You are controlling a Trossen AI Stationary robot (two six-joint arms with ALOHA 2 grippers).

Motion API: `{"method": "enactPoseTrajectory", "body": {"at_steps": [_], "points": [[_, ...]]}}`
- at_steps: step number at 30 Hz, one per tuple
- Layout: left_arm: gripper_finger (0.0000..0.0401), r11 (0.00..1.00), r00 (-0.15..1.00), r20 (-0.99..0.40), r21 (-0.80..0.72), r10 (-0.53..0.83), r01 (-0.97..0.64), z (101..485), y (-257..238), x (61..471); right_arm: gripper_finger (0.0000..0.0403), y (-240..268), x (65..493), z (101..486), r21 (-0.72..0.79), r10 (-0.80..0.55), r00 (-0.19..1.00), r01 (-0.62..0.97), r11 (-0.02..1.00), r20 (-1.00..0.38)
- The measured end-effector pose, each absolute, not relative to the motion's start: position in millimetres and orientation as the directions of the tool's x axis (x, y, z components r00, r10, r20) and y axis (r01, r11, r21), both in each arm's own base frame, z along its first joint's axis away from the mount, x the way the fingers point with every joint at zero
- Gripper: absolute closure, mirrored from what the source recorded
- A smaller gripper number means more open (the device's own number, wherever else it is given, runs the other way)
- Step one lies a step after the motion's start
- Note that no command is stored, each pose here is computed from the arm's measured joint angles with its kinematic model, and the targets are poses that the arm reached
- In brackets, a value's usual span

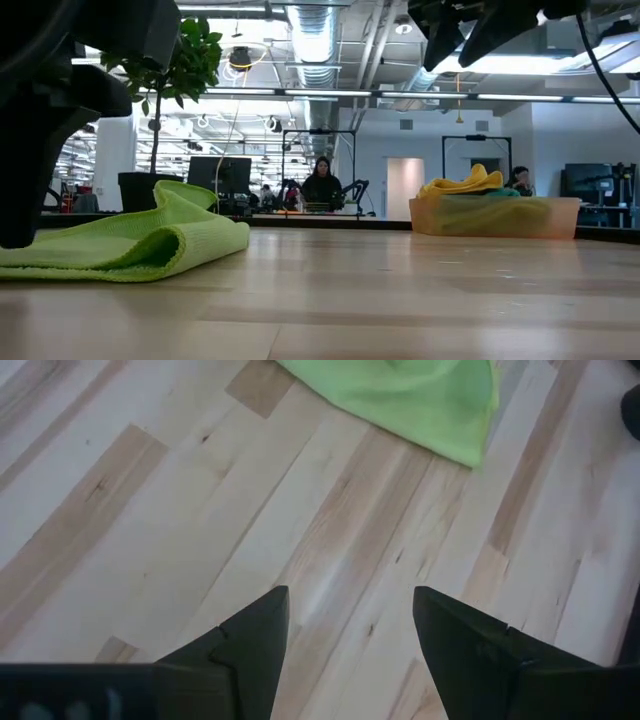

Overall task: Fold microfiber towels
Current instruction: Fold the light green microfiber towel

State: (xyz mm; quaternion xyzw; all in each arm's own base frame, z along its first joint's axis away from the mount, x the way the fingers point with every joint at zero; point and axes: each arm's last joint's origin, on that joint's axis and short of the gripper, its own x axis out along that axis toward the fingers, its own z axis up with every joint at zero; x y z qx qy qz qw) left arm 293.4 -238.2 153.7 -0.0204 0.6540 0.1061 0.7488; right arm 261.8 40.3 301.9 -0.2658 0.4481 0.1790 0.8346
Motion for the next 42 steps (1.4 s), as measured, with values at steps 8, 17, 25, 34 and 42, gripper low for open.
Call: {"method": "enactPoseTrajectory", "body": {"at_steps": [8,17,25,34,42], "points": [[0.0275,0.979,0.126,-0.986,0.089,0.114,-0.185,143.0,-235.9,290.2,0.0163,40.1,261.2,301.5,-0.271,0.059,0.528,-0.524,0.808,-0.847],[0.0276,0.972,0.114,-0.976,0.164,0.184,-0.167,146.3,-233.3,289.1,0.0163,40.1,261.1,301.5,-0.270,0.059,0.528,-0.524,0.808,-0.847],[0.0276,0.966,0.101,-0.969,0.208,0.225,-0.154,149.5,-231.3,287.8,0.0163,40.0,261.1,301.5,-0.270,0.059,0.528,-0.523,0.808,-0.847],[0.0276,0.972,0.133,-0.972,0.171,0.192,-0.159,139.7,-230.4,286.5,0.0163,40.1,260.8,301.2,-0.269,0.058,0.524,-0.525,0.808,-0.850],[0.0309,0.979,0.112,-0.979,0.158,0.173,-0.131,135.7,-227.6,285.8,0.0163,40.0,260.5,301.1,-0.267,0.058,0.521,-0.525,0.808,-0.852]]}}
